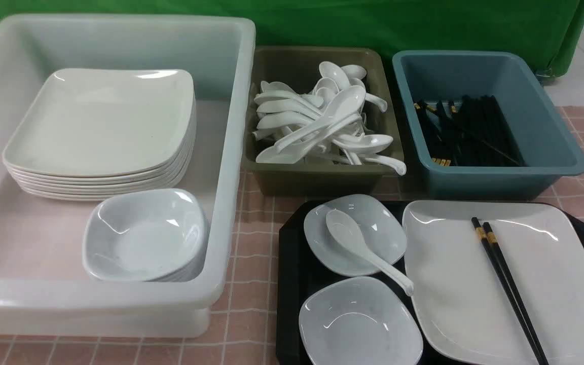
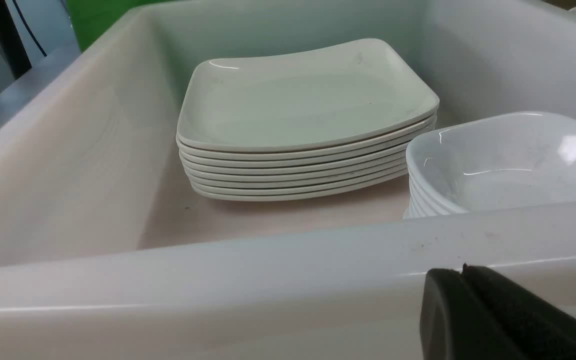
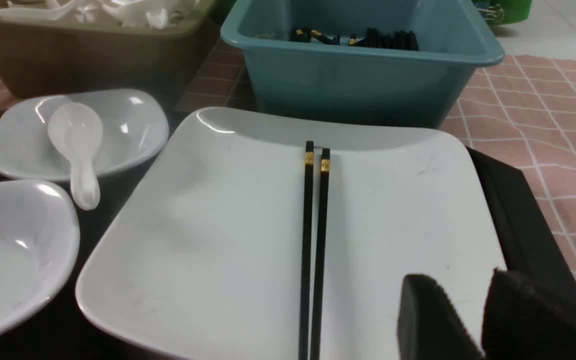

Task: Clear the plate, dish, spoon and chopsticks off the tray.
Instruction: Use the right arm to grab a pair of chopsticks from the plate

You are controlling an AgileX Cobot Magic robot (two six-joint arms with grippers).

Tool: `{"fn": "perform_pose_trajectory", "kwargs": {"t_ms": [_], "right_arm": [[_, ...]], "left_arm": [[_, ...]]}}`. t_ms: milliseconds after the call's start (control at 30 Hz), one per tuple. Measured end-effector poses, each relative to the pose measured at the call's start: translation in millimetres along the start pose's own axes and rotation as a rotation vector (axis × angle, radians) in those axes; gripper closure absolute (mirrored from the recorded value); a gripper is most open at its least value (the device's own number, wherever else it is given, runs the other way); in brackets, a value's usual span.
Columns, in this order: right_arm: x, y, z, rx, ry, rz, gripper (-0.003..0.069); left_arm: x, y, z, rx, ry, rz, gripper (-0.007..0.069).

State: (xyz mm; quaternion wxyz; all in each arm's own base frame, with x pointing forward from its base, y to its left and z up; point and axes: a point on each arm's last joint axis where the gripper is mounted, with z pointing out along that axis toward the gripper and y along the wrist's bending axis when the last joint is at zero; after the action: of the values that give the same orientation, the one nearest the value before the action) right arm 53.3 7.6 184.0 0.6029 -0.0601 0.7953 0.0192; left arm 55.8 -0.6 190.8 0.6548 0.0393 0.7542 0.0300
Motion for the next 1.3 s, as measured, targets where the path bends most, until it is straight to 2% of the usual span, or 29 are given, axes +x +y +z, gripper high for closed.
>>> {"fn": "perform_pose_trajectory", "kwargs": {"t_ms": [367, 500, 667, 700, 733, 767, 867, 900, 933, 967, 1000, 1067, 1100, 1133, 1200, 1233, 1300], "right_arm": [[0, 0, 0, 0.000, 0.000, 0.001, 0.0418], [0, 0, 0, 0.000, 0.000, 0.001, 0.0418], [0, 0, 0, 0.000, 0.000, 0.000, 0.0417], [0, 0, 0, 0.000, 0.000, 0.000, 0.0417], [0, 0, 0, 0.000, 0.000, 0.000, 0.0416], [0, 0, 0, 0.000, 0.000, 0.000, 0.0416], [0, 0, 0, 0.000, 0.000, 0.001, 0.0417], [-2, 0, 0, -0.001, -0.022, 0.047, 0.0417], [-2, 0, 0, -0.002, -0.027, 0.059, 0.0417], [-4, 0, 1, -0.008, -0.067, 0.177, 0.0417], [-5, 0, 1, -0.012, -0.079, 0.210, 0.0417], [-17, -2, -1, -0.030, -0.217, 0.488, 0.0417], [-18, -2, -1, -0.033, -0.228, 0.522, 0.0417], [-26, -5, -4, -0.058, -0.318, 0.613, 0.0417], [-33, -8, -6, -0.048, -0.405, 0.672, 0.0417], [-33, -8, -6, -0.048, -0.405, 0.672, 0.0417], [-39, -10, -9, -0.053, -0.486, 0.705, 0.0417]], "left_arm": [[0, 0, 0, 0.000, 0.000, 0.001, 0.0620], [-1, 1, 0, -0.010, -0.008, 0.052, 0.0620], [-14, 1, -1, 0.005, -0.160, -0.189, 0.0620], [-21, 3, -3, 0.007, -0.239, -0.344, 0.0620], [-22, 3, -3, 0.008, -0.248, -0.372, 0.0620], [-26, 6, -4, 0.004, -0.302, -0.466, 0.0620], [-32, 10, -7, -0.006, -0.389, -0.582, 0.0620], [-38, 14, -9, -0.010, -0.467, -0.671, 0.0620], [-38, 15, -10, -0.010, -0.477, -0.682, 0.0620], [-44, 19, -14, -0.006, -0.571, -0.772, 0.0620], [-45, 20, -14, -0.005, -0.583, -0.782, 0.0620], [-57, 23, -23, 0.033, -0.731, -0.842, 0.0620], [-59, 23, -23, 0.035, -0.735, -0.836, 0.0620], [-75, 21, -29, 0.094, -0.738, -0.850, 0.0620], [-106, 17, -38, 0.153, -0.683, -0.829, 0.0620], [-105, 16, -36, 0.152, -0.656, -0.838, 0.0620], [-146, 14, -35, 0.127, -0.429, -0.752, 0.0620]]}}
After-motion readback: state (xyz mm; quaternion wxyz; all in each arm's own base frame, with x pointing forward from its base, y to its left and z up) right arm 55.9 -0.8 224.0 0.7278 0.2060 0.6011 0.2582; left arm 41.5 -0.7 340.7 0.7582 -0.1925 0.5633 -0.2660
